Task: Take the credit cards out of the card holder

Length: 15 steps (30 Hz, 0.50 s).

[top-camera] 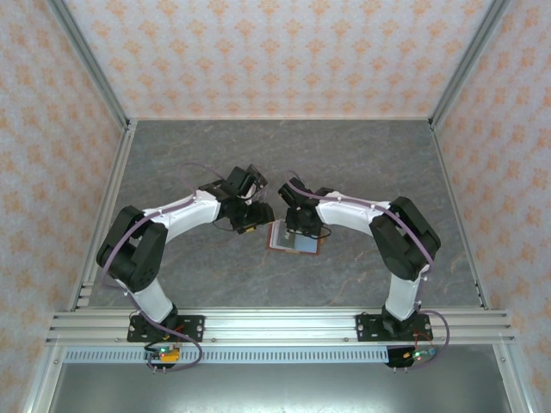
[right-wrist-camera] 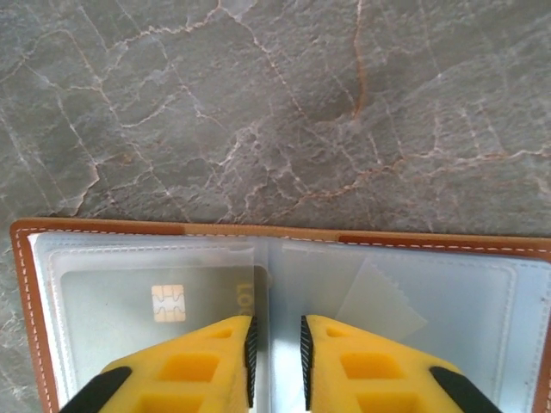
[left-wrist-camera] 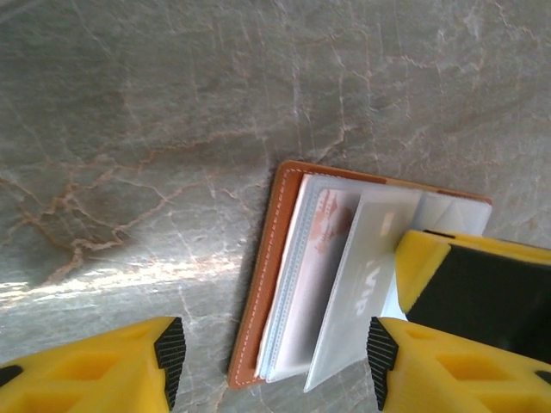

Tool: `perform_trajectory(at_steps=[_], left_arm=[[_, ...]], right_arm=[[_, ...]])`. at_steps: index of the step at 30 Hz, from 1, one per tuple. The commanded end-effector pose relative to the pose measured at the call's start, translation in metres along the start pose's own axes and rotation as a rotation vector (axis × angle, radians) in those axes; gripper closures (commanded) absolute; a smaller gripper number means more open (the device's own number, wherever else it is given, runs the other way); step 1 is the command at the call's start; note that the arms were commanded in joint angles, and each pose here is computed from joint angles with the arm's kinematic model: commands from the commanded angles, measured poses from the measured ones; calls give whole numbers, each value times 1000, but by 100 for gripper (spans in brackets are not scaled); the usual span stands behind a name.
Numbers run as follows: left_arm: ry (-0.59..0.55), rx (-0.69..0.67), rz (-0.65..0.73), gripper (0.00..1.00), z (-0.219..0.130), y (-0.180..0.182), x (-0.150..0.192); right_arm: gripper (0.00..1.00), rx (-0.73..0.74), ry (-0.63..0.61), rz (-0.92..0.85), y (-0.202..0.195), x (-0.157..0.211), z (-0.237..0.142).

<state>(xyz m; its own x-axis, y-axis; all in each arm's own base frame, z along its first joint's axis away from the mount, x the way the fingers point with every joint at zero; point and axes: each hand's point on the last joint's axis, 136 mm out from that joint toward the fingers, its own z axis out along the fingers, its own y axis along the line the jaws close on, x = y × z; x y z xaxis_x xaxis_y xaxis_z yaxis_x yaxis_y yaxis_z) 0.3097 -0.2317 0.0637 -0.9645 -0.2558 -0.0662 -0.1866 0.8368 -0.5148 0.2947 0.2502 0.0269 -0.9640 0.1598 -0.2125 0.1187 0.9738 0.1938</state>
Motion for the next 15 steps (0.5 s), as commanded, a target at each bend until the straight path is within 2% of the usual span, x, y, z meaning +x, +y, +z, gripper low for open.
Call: perform_trajectory(at_steps=[1,9,15], left_arm=[[61,65,17,42,10,-8,12],[128,131,33,55,20,-19,23],[149,144,45,58,27,-23,28]], right_arm=[[79,80,11,-23,-18,8,8],[79,68,11,-14,-19,10,11],[80,63,14,-14,-18,11,12]])
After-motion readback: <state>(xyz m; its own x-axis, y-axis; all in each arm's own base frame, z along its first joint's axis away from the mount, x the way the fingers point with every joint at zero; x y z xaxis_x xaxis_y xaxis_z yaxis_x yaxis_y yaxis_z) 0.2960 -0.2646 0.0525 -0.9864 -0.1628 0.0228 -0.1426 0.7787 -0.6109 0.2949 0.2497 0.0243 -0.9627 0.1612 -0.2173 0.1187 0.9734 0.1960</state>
